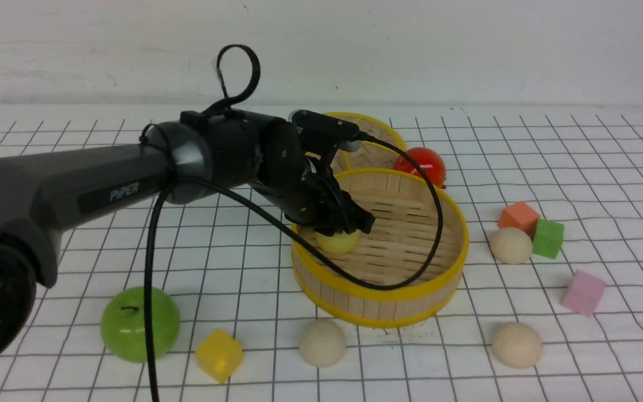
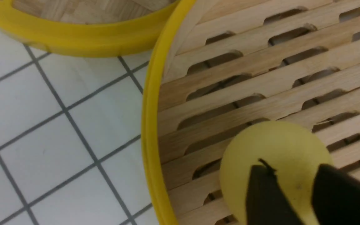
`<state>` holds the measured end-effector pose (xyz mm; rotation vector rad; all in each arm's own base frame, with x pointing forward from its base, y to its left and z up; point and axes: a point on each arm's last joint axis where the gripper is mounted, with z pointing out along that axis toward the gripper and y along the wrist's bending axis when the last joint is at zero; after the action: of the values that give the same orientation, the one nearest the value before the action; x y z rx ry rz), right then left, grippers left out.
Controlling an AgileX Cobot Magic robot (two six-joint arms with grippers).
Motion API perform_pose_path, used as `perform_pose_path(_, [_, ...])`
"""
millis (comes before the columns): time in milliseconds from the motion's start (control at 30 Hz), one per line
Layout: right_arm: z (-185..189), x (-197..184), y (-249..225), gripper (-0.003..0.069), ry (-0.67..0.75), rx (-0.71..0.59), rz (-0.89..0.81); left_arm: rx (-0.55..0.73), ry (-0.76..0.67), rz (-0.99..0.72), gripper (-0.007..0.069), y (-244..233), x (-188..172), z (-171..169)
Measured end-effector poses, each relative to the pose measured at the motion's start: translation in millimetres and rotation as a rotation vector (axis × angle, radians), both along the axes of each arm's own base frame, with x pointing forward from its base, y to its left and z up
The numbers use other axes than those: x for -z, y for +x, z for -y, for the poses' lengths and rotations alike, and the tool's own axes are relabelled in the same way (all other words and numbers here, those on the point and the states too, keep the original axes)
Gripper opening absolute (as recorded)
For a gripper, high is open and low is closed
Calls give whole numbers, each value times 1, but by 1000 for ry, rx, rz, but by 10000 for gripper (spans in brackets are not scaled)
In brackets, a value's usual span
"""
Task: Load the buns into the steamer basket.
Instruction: Use the left arm to put the steamed stuffed bun into the steamer, then use the left arm to grab a steamed stuffed bun
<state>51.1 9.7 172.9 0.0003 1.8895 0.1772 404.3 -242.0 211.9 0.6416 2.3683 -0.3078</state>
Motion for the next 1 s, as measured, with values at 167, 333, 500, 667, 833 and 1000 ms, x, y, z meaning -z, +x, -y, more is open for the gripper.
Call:
perform_pose_path(167, [0,0,0,239,0,0,0,-26,-17,-33,451,-10,-25,-5])
perform_pose_path(333, [0,0,0,239,0,0,0,-74,-31,-141,344,-56,-82,-25])
perform_pose_path(500, [0,0,0,239,1,0,0,27,83,-274,61,-119,-64,-19])
perform_pose_path(667, [0,0,0,239,1,0,0,97,141,-331,-13,-141,-28,-2])
perform_pose_path(833, [0,0,0,239,1,0,0,99,135,-272,74,-131,-15,5])
perform_pose_path(1000, [0,0,0,239,1,0,0,96,123,-223,244,-123,-8,9])
